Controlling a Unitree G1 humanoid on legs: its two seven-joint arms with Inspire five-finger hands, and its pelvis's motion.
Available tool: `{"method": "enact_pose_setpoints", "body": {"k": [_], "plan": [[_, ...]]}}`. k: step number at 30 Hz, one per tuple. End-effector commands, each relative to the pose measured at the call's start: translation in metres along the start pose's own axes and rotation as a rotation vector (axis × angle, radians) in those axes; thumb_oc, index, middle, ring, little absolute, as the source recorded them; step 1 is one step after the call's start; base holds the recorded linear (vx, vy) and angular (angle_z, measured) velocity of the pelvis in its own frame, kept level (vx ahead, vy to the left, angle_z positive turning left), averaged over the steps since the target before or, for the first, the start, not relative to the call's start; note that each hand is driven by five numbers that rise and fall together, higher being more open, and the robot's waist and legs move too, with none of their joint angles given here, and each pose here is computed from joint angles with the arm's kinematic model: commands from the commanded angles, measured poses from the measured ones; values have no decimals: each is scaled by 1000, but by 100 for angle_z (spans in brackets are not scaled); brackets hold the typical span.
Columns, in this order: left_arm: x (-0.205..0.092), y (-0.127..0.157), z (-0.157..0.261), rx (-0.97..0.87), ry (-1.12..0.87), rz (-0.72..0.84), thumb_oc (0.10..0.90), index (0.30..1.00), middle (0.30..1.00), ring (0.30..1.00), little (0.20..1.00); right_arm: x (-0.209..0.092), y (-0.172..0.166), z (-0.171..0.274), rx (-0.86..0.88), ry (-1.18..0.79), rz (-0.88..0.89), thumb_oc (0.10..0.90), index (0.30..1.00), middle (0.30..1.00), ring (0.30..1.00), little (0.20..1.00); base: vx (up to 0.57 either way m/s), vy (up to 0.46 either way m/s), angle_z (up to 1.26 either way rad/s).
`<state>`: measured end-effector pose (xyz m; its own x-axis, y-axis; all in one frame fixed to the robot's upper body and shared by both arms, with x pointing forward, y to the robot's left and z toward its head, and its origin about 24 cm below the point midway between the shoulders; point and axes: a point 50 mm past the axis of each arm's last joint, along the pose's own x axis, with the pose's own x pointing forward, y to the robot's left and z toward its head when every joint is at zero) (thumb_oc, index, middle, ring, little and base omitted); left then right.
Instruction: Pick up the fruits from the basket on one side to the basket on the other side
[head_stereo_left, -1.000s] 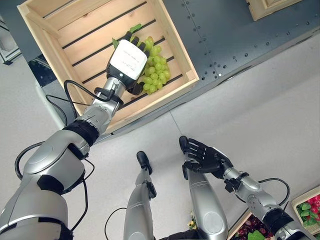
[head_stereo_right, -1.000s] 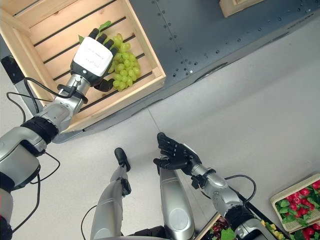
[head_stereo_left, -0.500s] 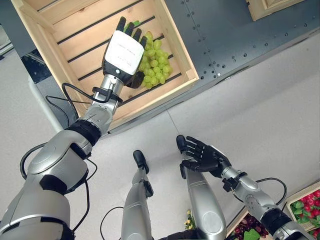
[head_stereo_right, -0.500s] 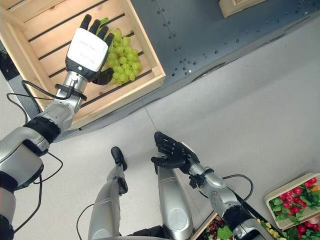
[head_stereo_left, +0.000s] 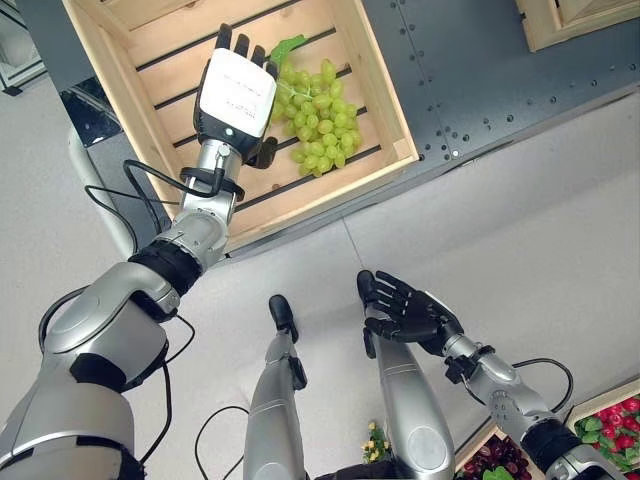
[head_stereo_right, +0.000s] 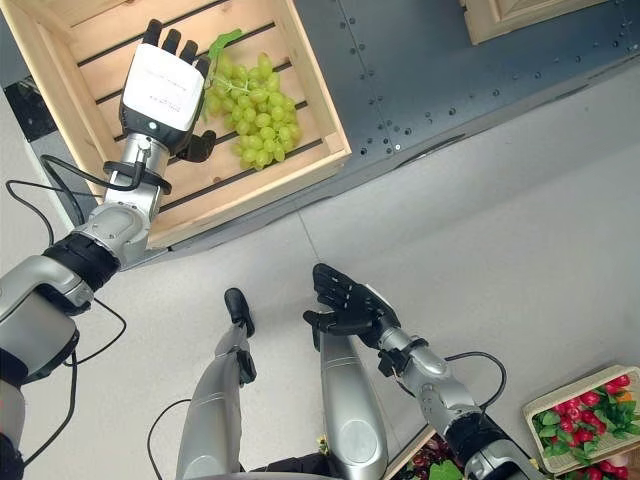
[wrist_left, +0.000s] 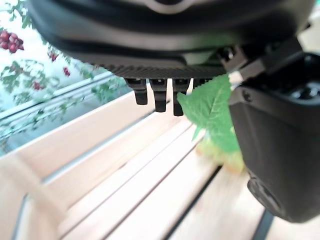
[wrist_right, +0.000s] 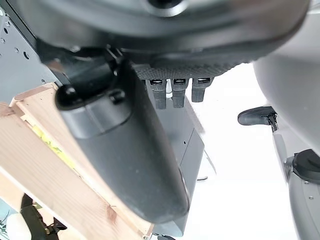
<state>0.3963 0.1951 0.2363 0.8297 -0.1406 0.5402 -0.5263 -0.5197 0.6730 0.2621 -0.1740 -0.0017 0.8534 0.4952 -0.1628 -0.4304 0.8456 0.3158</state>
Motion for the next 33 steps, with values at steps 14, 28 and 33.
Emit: {"method": "enact_pose_setpoints", "body": {"k": [14,28,33], "plan": [[27,35,-30,8,66,199,800,900,900,900,900,-5,12,8,43,-102,52,800,900,900,900,900,1,-1,0],[29,49,-44,-37,174,397,800,900,900,900,900,-6,14,0,47,-91,65,800,900,900,900,900,6,0,-1],[26,46,-46,-68,201,409,800,900,900,900,900,-6,16,0,51,-94,60,800,900,900,900,900,0,0,0]]}}
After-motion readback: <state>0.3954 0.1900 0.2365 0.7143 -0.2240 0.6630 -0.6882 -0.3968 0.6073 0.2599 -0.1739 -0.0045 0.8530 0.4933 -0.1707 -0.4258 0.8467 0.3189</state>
